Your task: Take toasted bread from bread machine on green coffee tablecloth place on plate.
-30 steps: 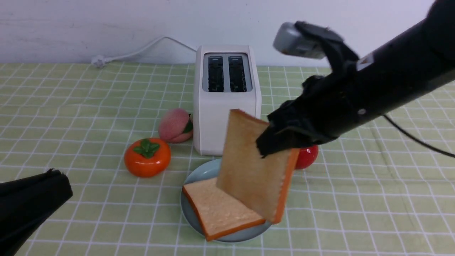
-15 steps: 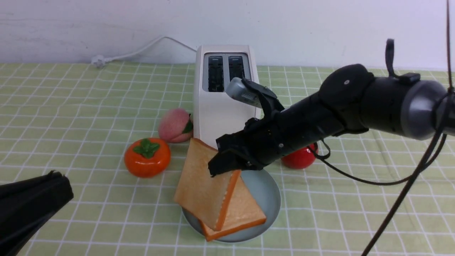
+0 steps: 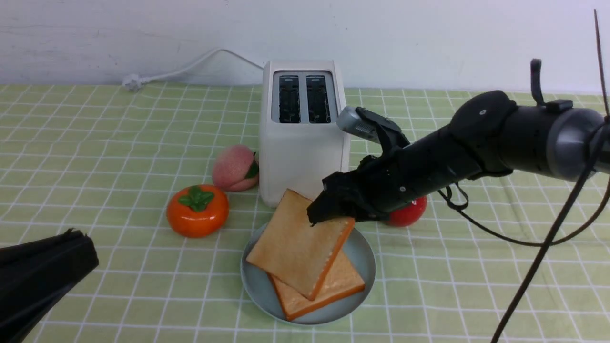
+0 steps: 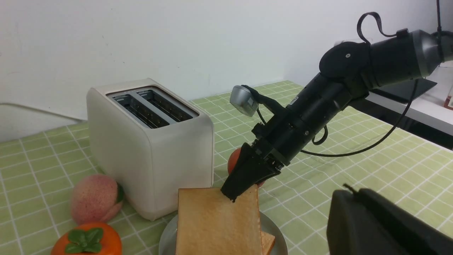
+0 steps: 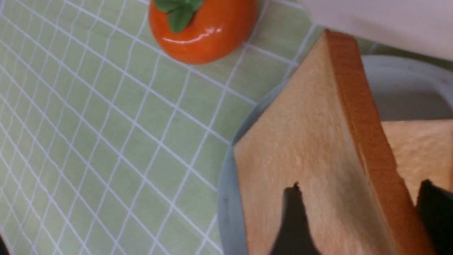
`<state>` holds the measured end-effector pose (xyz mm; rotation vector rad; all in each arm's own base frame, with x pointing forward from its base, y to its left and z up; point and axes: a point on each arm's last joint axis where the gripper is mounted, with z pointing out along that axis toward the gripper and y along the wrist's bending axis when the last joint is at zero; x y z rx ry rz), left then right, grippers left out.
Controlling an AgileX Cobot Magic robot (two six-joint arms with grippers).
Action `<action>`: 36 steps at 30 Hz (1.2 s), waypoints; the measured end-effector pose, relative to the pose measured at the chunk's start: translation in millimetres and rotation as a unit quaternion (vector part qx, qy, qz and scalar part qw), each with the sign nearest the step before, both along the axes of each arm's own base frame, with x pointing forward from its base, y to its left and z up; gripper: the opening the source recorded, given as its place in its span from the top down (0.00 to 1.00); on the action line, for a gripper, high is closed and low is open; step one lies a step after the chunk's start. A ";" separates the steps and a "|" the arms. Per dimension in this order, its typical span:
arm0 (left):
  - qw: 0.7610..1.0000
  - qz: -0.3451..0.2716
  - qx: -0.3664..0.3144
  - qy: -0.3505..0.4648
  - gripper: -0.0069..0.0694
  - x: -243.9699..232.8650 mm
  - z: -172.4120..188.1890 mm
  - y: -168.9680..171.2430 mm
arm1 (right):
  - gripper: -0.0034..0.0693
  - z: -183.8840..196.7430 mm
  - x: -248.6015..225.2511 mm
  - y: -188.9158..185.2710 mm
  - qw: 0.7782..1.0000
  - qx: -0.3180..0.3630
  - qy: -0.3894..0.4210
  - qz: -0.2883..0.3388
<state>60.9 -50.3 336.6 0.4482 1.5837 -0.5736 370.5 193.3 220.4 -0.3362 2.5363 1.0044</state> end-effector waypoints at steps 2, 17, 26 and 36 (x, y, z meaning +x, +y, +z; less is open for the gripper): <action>1.000 0.000 0.000 0.000 0.93 0.0 0.0 0.0 | 0.21 5.3 0.9 -10.9 1.000 -0.010 -0.006 0.003; 1.000 0.011 0.003 -0.009 0.93 1.2 1.0 1.6 | 0.63 166.1 -117.8 -97.1 0.971 -0.210 -0.111 0.008; 0.999 0.031 -0.023 -0.026 0.93 0.0 4.6 5.9 | 0.94 179.8 -217.9 -132.5 0.967 -0.214 -0.129 -0.049; 0.997 0.035 -0.043 -0.053 0.93 -21.2 -46.1 18.7 | 0.95 122.4 -304.6 -158.7 0.964 -0.159 -0.176 -0.123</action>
